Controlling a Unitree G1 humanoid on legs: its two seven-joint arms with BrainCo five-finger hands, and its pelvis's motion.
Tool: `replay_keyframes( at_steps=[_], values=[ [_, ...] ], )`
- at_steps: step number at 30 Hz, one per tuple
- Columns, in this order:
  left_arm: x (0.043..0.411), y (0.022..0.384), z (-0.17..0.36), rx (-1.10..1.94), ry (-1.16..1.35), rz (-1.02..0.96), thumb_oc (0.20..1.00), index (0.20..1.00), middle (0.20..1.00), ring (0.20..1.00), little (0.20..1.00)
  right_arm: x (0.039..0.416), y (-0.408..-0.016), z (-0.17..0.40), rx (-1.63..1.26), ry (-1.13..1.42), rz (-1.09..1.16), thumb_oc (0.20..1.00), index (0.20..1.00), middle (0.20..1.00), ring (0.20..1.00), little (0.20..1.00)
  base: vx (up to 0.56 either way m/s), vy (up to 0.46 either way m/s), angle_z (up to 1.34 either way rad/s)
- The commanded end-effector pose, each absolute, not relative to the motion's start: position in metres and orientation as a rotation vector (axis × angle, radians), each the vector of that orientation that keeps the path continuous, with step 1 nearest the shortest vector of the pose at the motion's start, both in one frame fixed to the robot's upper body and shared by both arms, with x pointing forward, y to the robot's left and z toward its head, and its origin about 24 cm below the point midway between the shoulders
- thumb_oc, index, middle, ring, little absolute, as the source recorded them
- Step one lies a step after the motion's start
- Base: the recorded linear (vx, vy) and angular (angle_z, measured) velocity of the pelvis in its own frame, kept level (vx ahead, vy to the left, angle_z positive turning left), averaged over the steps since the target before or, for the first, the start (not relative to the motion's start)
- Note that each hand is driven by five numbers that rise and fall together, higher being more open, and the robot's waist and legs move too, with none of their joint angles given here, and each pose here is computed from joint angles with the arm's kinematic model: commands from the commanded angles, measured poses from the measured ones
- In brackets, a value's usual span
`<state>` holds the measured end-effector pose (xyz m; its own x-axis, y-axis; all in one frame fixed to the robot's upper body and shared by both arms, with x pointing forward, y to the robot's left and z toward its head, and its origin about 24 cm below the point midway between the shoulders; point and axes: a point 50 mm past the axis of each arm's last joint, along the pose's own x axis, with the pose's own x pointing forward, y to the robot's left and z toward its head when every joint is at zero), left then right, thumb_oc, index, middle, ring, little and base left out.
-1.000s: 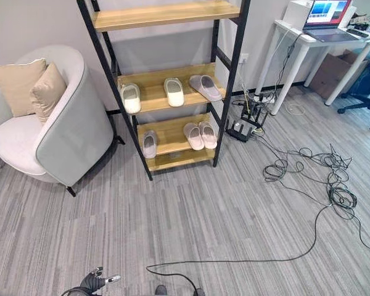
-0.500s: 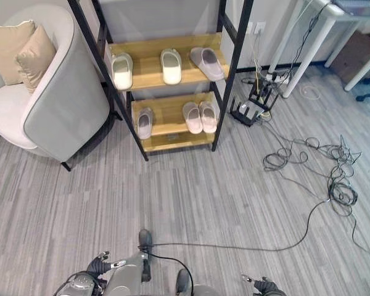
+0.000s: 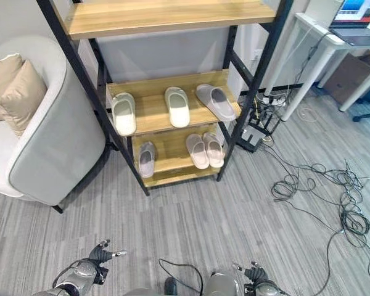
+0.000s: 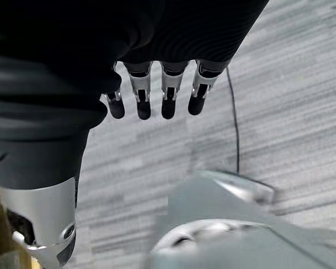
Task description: Arrange the slippers neatly on the shoe rack.
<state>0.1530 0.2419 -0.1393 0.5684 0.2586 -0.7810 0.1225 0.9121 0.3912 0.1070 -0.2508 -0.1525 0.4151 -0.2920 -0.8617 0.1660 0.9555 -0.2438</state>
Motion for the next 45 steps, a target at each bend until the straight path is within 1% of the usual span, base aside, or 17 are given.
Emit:
replay_keyframes(
  at_steps=[1,6,9,13,15,17,21,22,24,28,31,33,34,35,39,43,45],
  values=[
    [0.132,0.243,-0.146,0.483,1.01,0.043,1.0,1.0,1.0,1.0,1.0,0.093,-0.266,-0.152,-0.184,1.158,-0.315,1.0,1.0,1.0,1.0,1.0,0.26,-0.253,0.51],
    [0.133,0.236,-0.147,0.446,0.997,0.043,1.0,1.0,1.0,1.0,1.0,0.09,-0.268,-0.153,-0.199,1.168,-0.309,1.0,1.0,1.0,1.0,1.0,0.17,-0.23,0.22],
    [0.139,0.228,-0.147,0.447,0.98,0.02,1.0,1.0,1.0,1.0,1.0,0.107,-0.271,-0.147,-0.225,1.109,-0.306,1.0,1.0,1.0,1.0,1.0,0.05,-0.206,0.0],
    [0.147,0.221,-0.145,0.455,0.953,-0.01,1.0,1.0,1.0,1.0,1.0,0.128,-0.274,-0.138,-0.282,1.034,-0.281,1.0,1.0,1.0,1.0,1.0,0.07,-0.15,0.72],
    [0.142,0.224,-0.147,0.482,0.976,-0.015,1.0,1.0,1.0,1.0,1.0,0.143,-0.268,-0.135,-0.311,0.99,-0.242,1.0,1.0,1.0,1.0,1.0,0.22,0.072,0.33],
    [0.126,0.231,-0.152,0.484,1.048,0.0,1.0,1.0,1.0,1.0,1.0,0.152,-0.254,-0.135,-0.33,0.965,-0.188,1.0,1.0,1.0,1.0,1.0,0.33,0.241,-0.15],
    [0.124,0.241,-0.15,0.475,1.06,0.047,1.0,1.0,1.0,1.0,1.0,0.148,-0.246,-0.139,-0.307,0.974,-0.172,1.0,1.0,1.0,1.0,1.0,0.23,0.198,-0.29],
    [0.129,0.243,-0.148,0.477,1.04,0.055,1.0,1.0,1.0,1.0,1.0,0.143,-0.241,-0.142,-0.303,0.994,-0.158,1.0,1.0,1.0,1.0,1.0,0.21,0.268,0.02],
    [0.143,0.243,-0.142,0.509,0.982,0.041,1.0,1.0,1.0,1.0,1.0,0.146,-0.234,-0.143,-0.306,0.989,-0.131,1.0,1.0,1.0,1.0,1.0,0.2,0.297,0.11],
    [0.149,0.241,-0.14,0.528,0.959,0.027,1.0,1.0,1.0,1.0,1.0,0.153,-0.231,-0.141,-0.309,0.968,-0.122,1.0,1.0,1.0,1.0,1.0,0.04,0.122,0.07],
    [0.149,0.239,-0.141,0.544,0.96,0.006,1.0,1.0,1.0,1.0,1.0,0.157,-0.229,-0.139,-0.328,0.952,-0.1,1.0,1.0,1.0,1.0,1.0,0.03,0.132,-0.09],
    [0.143,0.24,-0.143,0.569,0.991,-0.023,1.0,1.0,1.0,1.0,1.0,0.172,-0.224,-0.133,-0.36,0.903,-0.059,1.0,1.0,1.0,1.0,1.0,-0.03,0.151,-0.22],
    [0.143,0.24,-0.143,0.569,0.991,-0.023,1.0,1.0,1.0,1.0,1.0,0.172,-0.224,-0.133,-0.36,0.903,-0.059,1.0,1.0,1.0,1.0,1.0,0.02,0.067,-0.28],
    [0.135,0.241,-0.146,0.572,1.015,-0.026,1.0,1.0,1.0,1.0,1.0,0.172,-0.223,-0.133,-0.365,0.897,-0.053,1.0,1.0,1.0,1.0,1.0,0.06,-0.032,-0.09],
    [0.136,0.241,-0.146,0.588,1.008,-0.038,1.0,1.0,1.0,1.0,1.0,0.176,-0.221,-0.131,-0.366,0.881,-0.034,1.0,1.0,1.0,1.0,1.0,0.06,-0.081,0.16],
    [0.135,0.235,-0.147,0.588,1.004,-0.052,1.0,1.0,1.0,1.0,1.0,0.176,-0.217,-0.132,-0.365,0.876,-0.015,1.0,1.0,1.0,1.0,1.0,0.05,-0.122,0.48],
    [0.137,0.225,-0.148,0.59,0.985,-0.092,1.0,1.0,1.0,1.0,1.0,0.183,-0.209,-0.128,-0.381,0.834,0.03,1.0,1.0,1.0,1.0,1.0,0.07,-0.128,0.41]
  ],
)
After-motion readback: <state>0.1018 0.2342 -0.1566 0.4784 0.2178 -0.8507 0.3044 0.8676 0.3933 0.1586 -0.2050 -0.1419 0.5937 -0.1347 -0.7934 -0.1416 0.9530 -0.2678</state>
